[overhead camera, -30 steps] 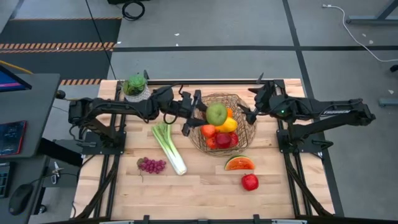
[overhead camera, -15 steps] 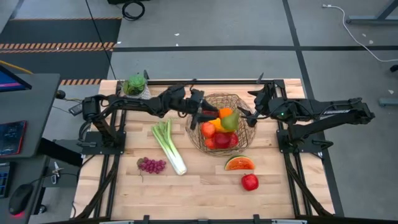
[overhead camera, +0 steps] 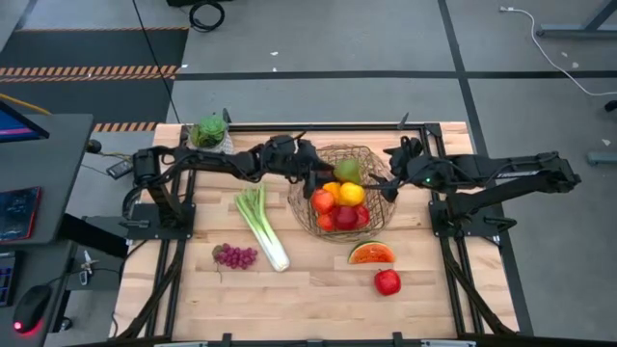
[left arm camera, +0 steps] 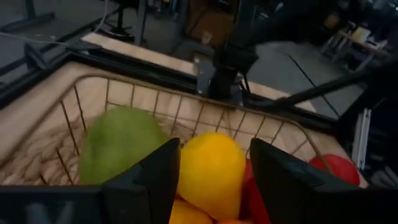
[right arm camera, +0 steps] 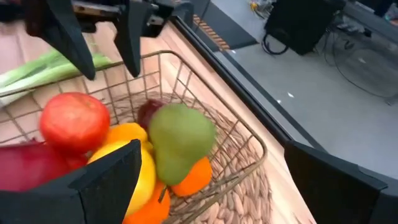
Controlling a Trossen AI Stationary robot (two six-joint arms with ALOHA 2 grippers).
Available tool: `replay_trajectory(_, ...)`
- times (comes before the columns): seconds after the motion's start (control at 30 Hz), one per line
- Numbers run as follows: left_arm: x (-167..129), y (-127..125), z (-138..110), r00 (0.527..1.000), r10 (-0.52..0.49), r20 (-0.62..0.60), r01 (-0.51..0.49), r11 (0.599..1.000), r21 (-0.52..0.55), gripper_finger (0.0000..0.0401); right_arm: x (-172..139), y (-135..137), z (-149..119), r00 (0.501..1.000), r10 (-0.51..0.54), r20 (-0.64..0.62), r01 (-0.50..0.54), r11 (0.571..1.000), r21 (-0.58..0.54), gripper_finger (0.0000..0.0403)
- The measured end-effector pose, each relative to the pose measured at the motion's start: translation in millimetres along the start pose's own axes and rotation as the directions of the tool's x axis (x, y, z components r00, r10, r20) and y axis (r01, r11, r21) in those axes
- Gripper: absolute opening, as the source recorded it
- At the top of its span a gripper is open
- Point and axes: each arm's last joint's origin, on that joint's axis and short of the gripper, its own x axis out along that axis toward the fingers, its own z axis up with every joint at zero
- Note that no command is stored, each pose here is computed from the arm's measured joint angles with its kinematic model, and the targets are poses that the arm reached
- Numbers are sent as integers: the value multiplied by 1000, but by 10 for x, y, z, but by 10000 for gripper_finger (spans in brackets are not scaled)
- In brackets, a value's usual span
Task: Build produce basket
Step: Put the red apple into the brown wire basket
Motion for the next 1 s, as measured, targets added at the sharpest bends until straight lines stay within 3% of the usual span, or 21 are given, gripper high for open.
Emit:
replay_trajectory(0.23,-21,73,-11,999,24,-24,-27,994,-110,201,14,37,-3,997,71,-18,-71,997,21,399)
replay_trajectory(0.37,-7,21,-76,997,9,-81,-11,1000,-24,203,-29,143,-16,979,203,-30,-203,979,25,399)
replay_trajectory(0.53,1,-120,-84,986,-131,-108,147,976,161,199,-122,431,-41,944,329,-31,-329,944,24,399)
replay_trajectory(0.67,-74,-238,1,977,-183,-110,208,932,297,198,-185,716,-145,927,370,-65,-369,929,19,399)
replay_trajectory(1.0,-257,-225,195,986,-150,-74,167,915,367,196,-456,1296,-208,924,341,-175,-323,939,123,399)
